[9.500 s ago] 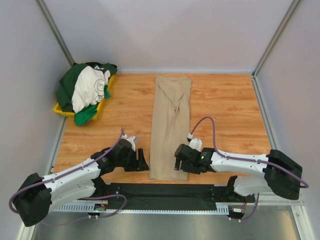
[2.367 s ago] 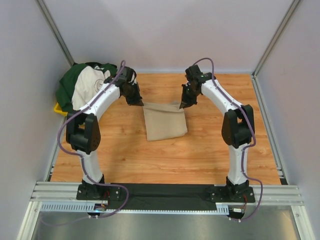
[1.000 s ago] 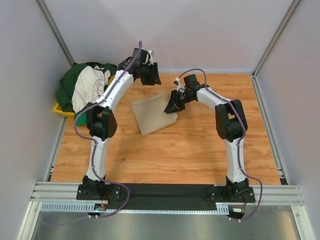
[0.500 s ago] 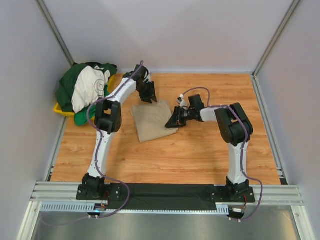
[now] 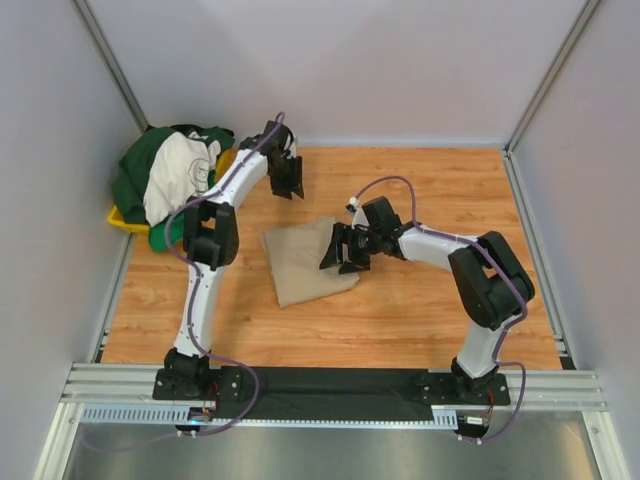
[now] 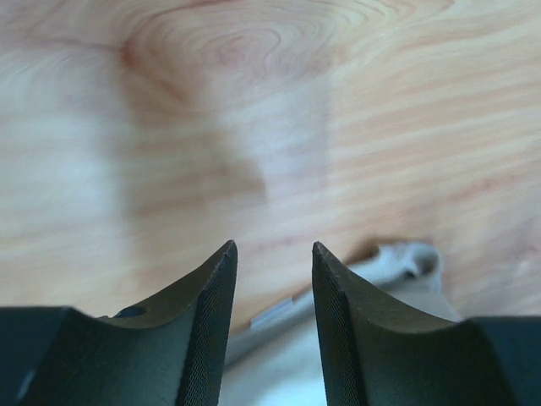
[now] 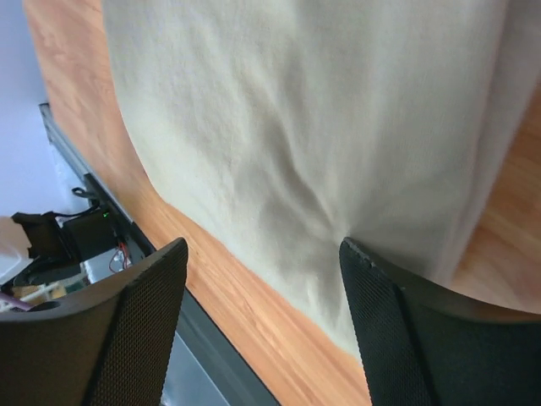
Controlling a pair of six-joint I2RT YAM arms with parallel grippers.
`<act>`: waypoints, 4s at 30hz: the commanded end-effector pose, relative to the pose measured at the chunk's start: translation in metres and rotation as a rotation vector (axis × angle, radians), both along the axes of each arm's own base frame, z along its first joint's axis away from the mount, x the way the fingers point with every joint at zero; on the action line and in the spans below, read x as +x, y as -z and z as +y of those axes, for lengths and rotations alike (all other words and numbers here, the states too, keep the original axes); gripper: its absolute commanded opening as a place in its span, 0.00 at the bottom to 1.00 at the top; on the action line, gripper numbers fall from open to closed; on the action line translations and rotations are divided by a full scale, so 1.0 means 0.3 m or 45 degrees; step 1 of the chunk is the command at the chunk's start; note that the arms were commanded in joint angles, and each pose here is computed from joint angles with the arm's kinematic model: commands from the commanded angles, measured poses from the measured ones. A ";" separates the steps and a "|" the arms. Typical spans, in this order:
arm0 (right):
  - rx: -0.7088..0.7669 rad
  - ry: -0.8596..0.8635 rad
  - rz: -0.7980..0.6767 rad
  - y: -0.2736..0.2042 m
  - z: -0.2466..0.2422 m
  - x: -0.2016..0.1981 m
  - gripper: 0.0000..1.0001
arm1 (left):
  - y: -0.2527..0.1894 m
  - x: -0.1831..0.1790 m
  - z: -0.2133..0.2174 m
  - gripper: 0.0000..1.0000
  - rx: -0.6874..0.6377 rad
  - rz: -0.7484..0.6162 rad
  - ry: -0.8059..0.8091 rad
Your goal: Fold and stack the t-shirts
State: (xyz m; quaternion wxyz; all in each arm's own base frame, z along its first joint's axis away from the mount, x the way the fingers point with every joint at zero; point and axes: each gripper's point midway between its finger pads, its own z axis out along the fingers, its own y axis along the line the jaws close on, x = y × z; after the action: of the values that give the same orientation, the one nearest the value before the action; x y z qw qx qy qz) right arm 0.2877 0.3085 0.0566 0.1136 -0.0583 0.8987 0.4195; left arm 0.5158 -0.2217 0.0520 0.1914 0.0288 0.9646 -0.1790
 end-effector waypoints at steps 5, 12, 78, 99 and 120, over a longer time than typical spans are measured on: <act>-0.112 0.033 -0.085 -0.164 -0.064 -0.030 0.71 | -0.499 -0.212 0.089 0.48 -0.042 -0.239 -0.052; -0.031 -0.019 0.042 -0.007 -0.060 -0.126 0.39 | -0.292 -0.479 -0.042 0.47 -0.238 -0.091 0.032; -0.269 0.194 0.026 0.181 -0.098 0.455 0.15 | -0.413 -1.048 0.386 0.55 0.101 -0.393 -0.042; -1.424 0.515 -0.326 -0.190 -1.207 0.776 0.00 | -0.402 -1.051 0.361 0.52 0.061 -0.388 -0.003; -1.953 0.982 -1.096 -0.333 -1.757 1.332 0.00 | -0.321 -1.032 0.363 0.52 0.137 -0.259 -0.009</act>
State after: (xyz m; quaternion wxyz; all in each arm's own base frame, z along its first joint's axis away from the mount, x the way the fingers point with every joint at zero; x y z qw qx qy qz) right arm 0.6560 -0.2045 0.0758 0.3861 0.0045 0.8518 -0.3540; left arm 0.2020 -0.1108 0.1483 0.2806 0.0539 0.9505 -0.1225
